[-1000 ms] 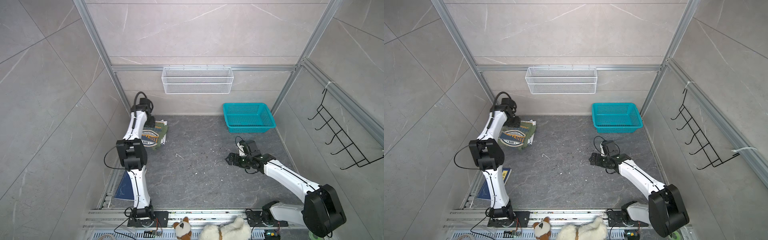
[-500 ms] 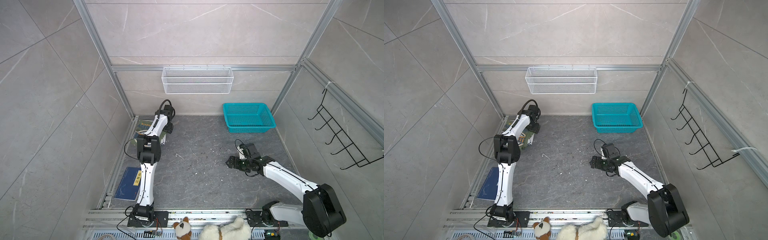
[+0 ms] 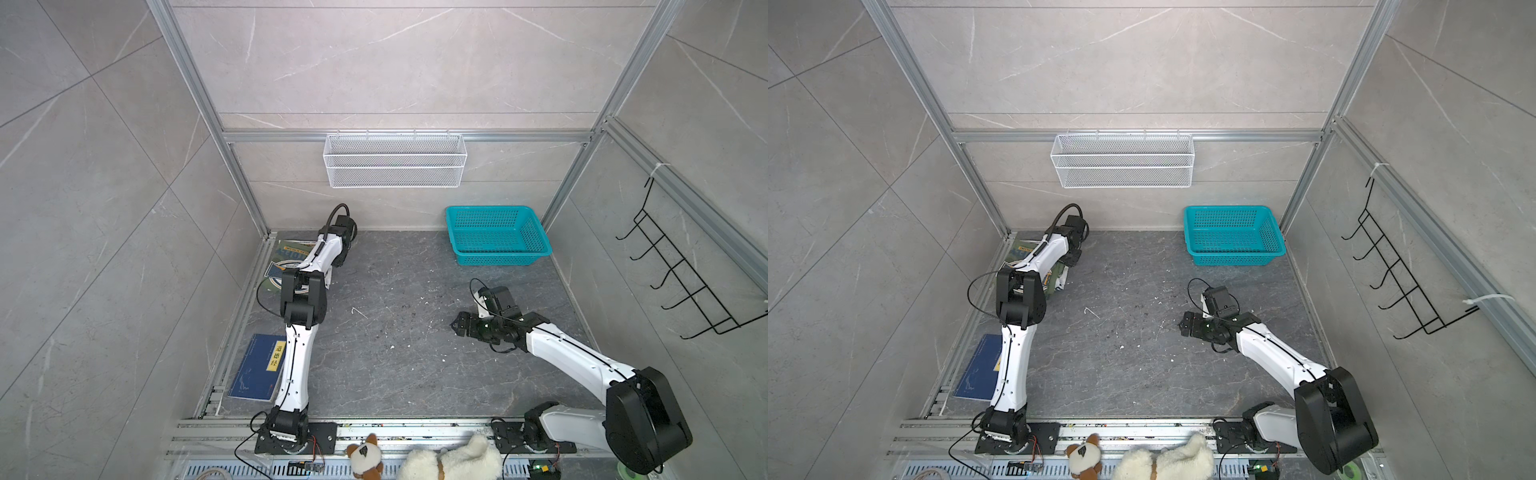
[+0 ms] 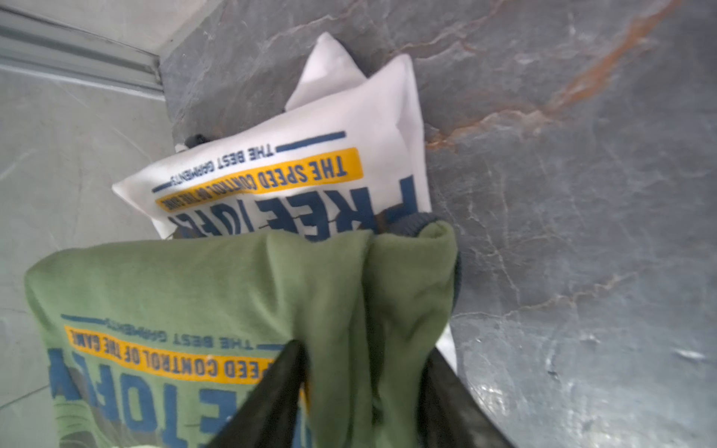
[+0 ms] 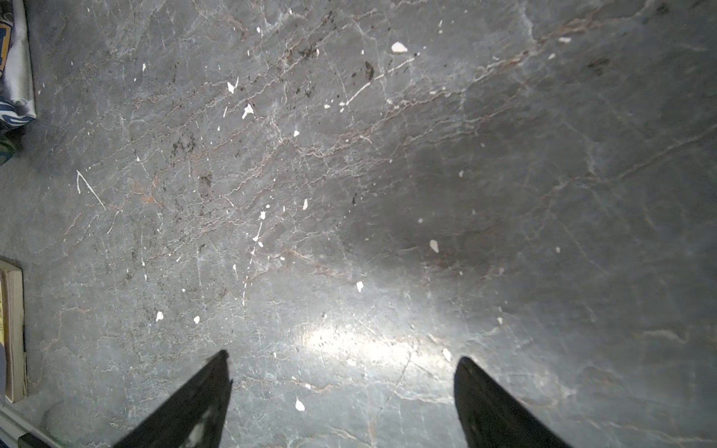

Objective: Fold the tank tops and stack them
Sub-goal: 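Lower the green bundle onto the white tank top and open the left gripper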

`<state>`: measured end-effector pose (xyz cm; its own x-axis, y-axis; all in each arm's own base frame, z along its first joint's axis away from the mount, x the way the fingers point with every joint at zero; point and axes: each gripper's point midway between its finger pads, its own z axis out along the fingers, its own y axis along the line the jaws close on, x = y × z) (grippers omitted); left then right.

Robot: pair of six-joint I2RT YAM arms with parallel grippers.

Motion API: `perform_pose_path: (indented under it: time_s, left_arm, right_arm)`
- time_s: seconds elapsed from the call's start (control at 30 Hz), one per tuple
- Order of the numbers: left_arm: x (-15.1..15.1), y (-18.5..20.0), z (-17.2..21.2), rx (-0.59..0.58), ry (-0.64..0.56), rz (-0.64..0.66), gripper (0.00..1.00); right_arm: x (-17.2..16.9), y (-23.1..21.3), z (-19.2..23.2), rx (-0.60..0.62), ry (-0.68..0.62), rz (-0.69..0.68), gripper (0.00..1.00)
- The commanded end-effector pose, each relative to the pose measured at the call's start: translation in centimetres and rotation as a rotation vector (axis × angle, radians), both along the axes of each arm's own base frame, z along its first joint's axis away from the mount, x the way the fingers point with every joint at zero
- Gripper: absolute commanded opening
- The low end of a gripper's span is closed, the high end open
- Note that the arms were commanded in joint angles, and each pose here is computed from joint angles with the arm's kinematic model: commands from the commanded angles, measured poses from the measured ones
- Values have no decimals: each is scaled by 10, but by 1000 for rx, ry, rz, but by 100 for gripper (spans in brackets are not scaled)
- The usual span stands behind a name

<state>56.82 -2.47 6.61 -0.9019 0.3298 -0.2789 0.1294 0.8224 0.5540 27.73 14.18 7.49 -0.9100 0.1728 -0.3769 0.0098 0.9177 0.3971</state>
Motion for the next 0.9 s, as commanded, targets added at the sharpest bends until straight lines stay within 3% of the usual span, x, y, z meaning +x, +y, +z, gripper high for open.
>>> perform_pose_path:
  time_s: [0.0, 0.17, 0.3, 0.6, 0.87]
  left_arm:
    - [8, 6, 32, 19, -75, 1, 37]
    - [8, 9, 31, 25, -67, 12, 14]
    - [10, 12, 56, 30, -130, 27, 3]
    - [18, 21, 156, 81, -327, -9, 0]
    - [28, 20, 154, 66, -321, -34, 2]
  right_arm:
    - [-4, 0, -9, 5, 30, -6, 91]
    - [-5, -1, -5, 6, 22, -7, 91]
    - [-5, -2, -3, 3, 19, -6, 91]
    - [-5, -3, -5, -5, 26, -10, 91]
    - [-5, -2, -6, -6, 30, -8, 91]
